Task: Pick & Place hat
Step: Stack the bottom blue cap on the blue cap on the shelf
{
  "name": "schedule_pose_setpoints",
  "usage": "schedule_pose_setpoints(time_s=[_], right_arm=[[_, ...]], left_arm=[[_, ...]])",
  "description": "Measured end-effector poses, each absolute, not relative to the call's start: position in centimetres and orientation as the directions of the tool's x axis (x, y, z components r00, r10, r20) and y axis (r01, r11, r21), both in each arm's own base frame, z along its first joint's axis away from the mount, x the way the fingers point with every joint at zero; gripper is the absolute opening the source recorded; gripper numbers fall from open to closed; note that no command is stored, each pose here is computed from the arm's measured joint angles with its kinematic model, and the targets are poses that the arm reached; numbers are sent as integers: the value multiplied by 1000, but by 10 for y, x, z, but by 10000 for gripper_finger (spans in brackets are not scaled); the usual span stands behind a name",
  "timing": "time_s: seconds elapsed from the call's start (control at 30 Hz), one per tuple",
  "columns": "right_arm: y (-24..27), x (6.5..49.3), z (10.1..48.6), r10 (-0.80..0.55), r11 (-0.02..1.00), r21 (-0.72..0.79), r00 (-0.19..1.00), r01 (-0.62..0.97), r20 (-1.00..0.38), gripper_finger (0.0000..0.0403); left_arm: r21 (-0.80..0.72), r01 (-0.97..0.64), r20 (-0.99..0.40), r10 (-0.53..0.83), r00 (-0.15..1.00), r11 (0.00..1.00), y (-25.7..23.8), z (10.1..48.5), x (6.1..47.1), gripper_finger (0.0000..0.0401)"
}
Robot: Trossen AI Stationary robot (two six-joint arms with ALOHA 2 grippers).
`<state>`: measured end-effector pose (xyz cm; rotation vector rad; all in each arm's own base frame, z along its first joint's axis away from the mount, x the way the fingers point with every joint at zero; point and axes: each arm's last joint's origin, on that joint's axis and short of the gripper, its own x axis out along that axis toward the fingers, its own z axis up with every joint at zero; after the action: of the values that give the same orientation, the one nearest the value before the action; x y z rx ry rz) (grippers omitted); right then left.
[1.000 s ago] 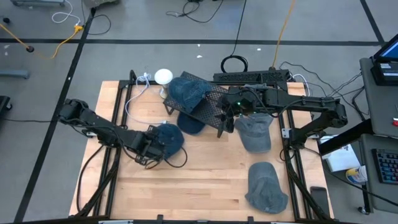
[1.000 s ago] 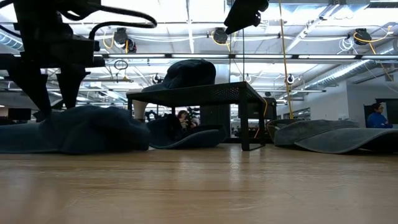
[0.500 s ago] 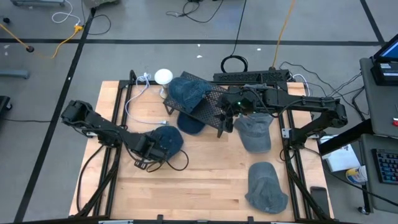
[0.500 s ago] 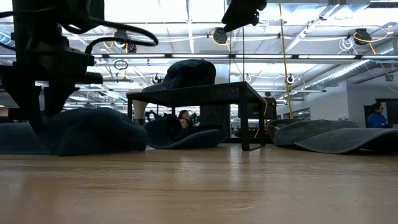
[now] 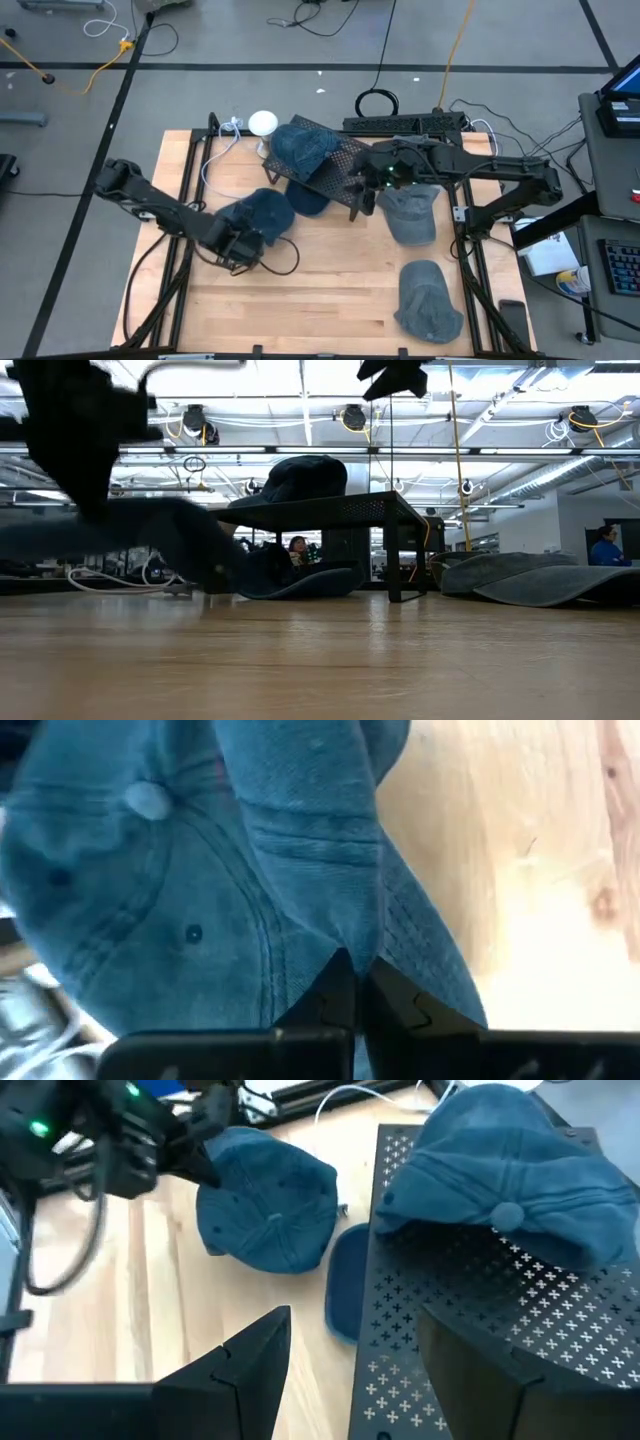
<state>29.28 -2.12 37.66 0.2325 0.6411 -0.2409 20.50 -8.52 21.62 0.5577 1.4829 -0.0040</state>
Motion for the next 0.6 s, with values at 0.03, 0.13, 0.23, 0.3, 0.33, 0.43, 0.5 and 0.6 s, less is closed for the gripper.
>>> schedule_pose_setpoints(time_s=[0.03,0.13,0.23,0.3,0.33,0.43,0.5,0.6], right_arm=[[-21,290,379,-149,946,143,781,291,-606,209],[-19,282,391,-148,928,208,819,308,-554,209],[-19,274,403,-150,865,354,856,356,-494,209],[-19,268,410,-151,807,454,876,377,-458,209],[-18,266,411,-149,781,491,879,385,-453,209],[-17,259,419,-126,706,602,903,373,-411,209],[-17,257,423,-126,654,661,914,369,-386,209],[-17,253,428,-127,589,722,924,362,-360,209]], left_arm=[[370,345,-929,349,124,862,-87,223,204,3],[425,372,-904,405,135,825,-91,241,201,3],[467,380,-883,448,142,798,-93,260,199,2],[489,372,-871,463,165,789,-95,274,199,2],[496,364,-868,464,179,788,-95,281,200,2],[530,350,-848,478,231,772,-97,303,201,1],[547,331,-836,481,265,768,-98,318,202,1],[554,303,-826,468,314,776,-97,340,202,1]])
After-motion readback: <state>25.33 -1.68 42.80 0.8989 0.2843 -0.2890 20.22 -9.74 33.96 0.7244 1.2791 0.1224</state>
